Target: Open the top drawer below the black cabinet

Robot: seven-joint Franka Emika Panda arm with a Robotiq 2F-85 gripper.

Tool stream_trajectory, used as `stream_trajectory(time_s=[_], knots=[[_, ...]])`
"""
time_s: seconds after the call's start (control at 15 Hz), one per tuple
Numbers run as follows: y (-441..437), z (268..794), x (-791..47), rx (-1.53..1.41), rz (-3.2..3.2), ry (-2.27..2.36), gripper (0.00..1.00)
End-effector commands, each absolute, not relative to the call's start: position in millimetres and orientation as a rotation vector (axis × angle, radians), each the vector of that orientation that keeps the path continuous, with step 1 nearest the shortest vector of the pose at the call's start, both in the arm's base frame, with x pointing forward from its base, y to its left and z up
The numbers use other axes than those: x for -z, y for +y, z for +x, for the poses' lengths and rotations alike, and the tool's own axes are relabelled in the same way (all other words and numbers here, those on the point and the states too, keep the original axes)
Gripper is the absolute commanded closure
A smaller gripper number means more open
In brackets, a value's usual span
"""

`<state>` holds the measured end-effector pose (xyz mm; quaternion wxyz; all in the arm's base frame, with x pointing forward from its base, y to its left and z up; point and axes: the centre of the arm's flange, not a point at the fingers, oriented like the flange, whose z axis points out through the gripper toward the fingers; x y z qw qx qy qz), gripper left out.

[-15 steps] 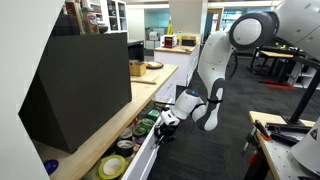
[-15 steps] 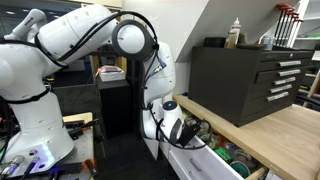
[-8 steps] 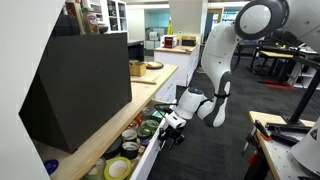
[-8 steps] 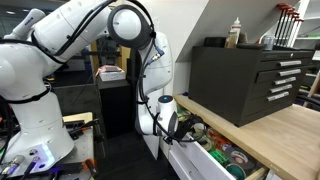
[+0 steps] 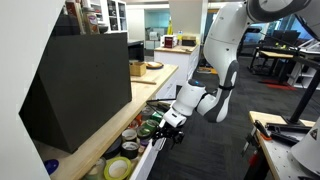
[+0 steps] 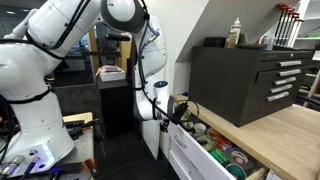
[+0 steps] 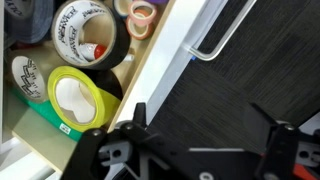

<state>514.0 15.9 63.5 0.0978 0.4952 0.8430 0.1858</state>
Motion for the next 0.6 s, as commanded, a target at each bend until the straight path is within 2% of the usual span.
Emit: stream_trajectory(time_s=[0.0,0.27,0.53], knots=[[24.4,517.8,-105.6,-0.504,1.469,2.519,0.00],[32.2,536.3,-122.0,-0.416,1.600,2.449,0.00],[11.7,553.1,-175.4,-0.327,1.841,2.260,0.00]])
